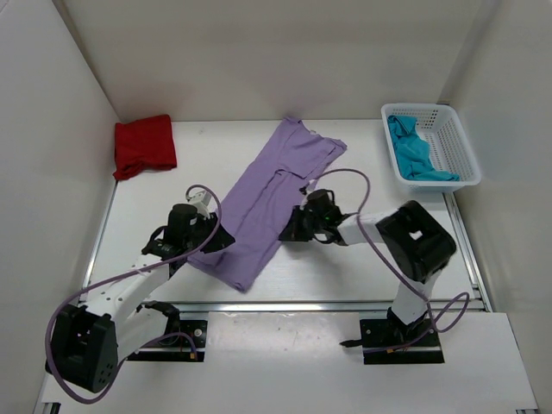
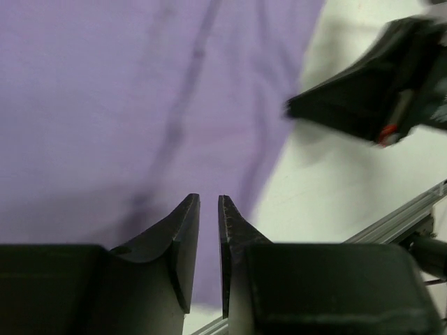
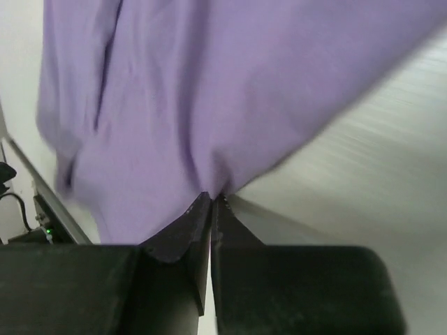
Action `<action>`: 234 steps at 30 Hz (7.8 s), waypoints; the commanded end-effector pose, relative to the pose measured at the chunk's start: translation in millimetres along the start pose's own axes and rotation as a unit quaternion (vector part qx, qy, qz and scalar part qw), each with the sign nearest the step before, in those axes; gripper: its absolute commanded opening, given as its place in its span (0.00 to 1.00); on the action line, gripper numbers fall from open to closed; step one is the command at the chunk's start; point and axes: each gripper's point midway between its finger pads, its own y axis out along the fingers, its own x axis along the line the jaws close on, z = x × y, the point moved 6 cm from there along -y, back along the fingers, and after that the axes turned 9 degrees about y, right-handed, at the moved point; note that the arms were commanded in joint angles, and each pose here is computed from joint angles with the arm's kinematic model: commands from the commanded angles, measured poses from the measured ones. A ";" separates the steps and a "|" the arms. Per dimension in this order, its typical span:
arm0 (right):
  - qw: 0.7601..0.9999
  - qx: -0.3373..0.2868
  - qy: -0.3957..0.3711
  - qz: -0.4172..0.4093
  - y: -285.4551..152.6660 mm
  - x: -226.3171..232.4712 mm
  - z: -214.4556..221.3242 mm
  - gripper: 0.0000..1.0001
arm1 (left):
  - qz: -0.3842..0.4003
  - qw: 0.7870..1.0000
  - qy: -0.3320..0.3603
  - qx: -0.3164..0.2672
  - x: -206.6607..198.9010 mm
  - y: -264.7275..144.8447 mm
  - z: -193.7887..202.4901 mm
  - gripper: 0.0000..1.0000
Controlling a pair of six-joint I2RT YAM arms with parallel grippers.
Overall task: Fold and stack the t-shirts
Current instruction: Rotate the tshirt 90 degrees, then grab the bottom of the folded rectangular tshirt with both arms, then fold the folded rectangular tshirt in 1/3 of the way, then grab one side of the 2/3 rectangular tshirt with both arms
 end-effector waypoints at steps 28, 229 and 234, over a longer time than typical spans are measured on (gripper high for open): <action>0.979 -0.086 0.121 0.141 -177.3 -98.8 103.8 0.41 | 0.102 0.973 0.103 0.180 -55.4 23.6 101.5 0.50; 0.994 -0.106 -0.031 0.022 -187.3 -22.2 65.7 0.00 | 0.051 0.998 0.033 0.021 -50.7 -32.2 30.3 0.00; 0.983 -0.180 -0.037 0.001 -203.1 -14.6 -44.5 0.00 | 0.028 0.995 0.070 -0.070 -86.4 -11.8 -85.7 0.00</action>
